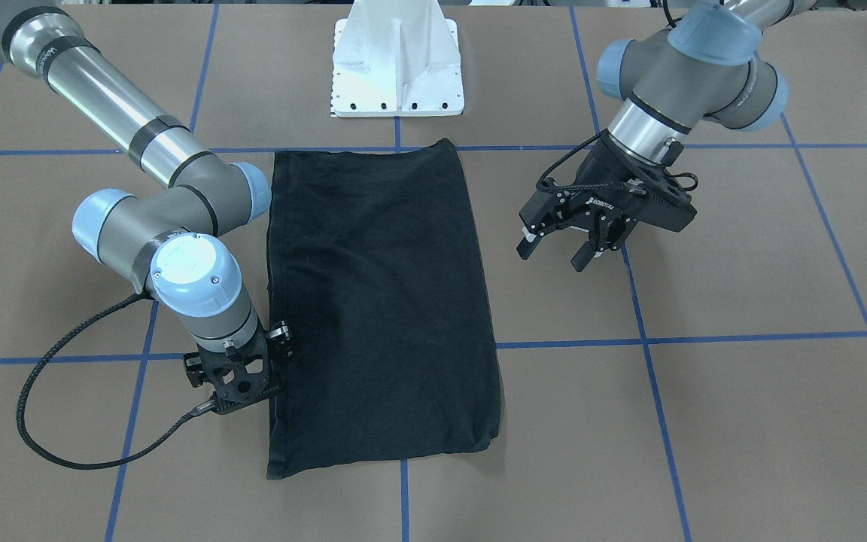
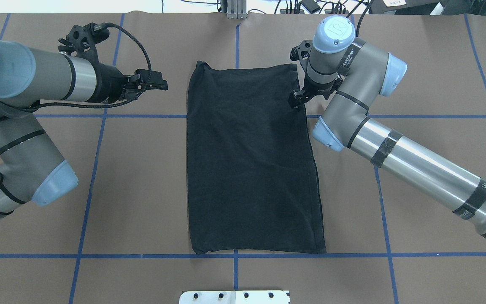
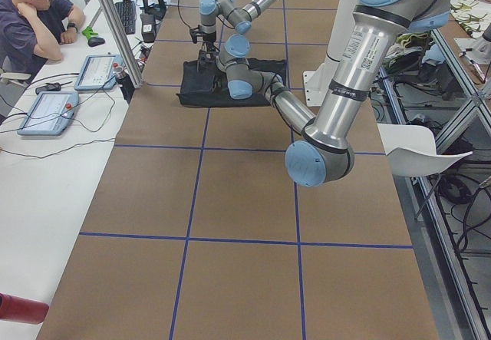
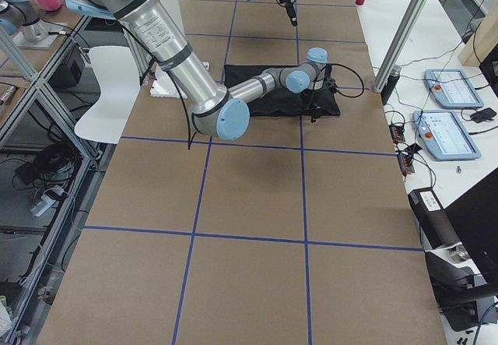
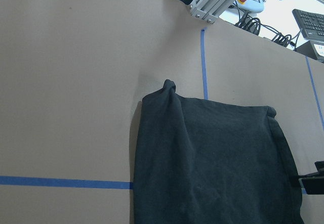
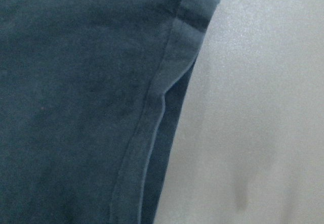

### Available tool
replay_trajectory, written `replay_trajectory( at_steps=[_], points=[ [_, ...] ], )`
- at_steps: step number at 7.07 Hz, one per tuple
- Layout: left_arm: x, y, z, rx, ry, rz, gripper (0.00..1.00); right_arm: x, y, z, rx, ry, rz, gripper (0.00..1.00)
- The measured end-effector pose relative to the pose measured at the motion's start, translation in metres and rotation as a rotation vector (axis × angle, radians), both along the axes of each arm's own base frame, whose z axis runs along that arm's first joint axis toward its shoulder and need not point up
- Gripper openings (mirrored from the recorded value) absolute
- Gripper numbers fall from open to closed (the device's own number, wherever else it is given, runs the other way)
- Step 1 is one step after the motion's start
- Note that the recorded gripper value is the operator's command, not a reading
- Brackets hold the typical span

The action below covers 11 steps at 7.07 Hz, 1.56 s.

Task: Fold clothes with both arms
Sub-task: 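Lower the left gripper to the other side edge while the right gripper holds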

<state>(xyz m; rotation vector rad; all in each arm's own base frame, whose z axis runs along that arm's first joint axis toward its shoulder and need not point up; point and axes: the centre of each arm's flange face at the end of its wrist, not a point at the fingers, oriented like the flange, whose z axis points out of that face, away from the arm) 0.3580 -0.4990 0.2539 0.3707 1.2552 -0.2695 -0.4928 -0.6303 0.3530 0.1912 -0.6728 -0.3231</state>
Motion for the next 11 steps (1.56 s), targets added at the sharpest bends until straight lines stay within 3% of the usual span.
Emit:
replay_trajectory(
  at_steps=[4, 6, 8, 11],
  points=[
    [-0.001, 0.000, 0.000, -0.002, 0.001, -0.001, 1.00, 0.017, -0.013, 0.003, -0.011, -0.010, 0.007, 1.00],
    [0.000, 0.006, 0.001, -0.027, 0.015, -0.001, 1.00, 0.034, -0.009, -0.025, -0.055, -0.107, -0.008, 1.00],
    [0.030, 0.036, 0.003, -0.122, 0.058, 0.037, 1.00, 0.060, 0.021, -0.046, -0.121, -0.209, 0.024, 1.00],
    [0.097, 0.125, 0.012, -0.312, 0.103, 0.160, 1.00, 0.105, 0.089, -0.060, -0.279, -0.345, 0.056, 1.00]
  ],
)
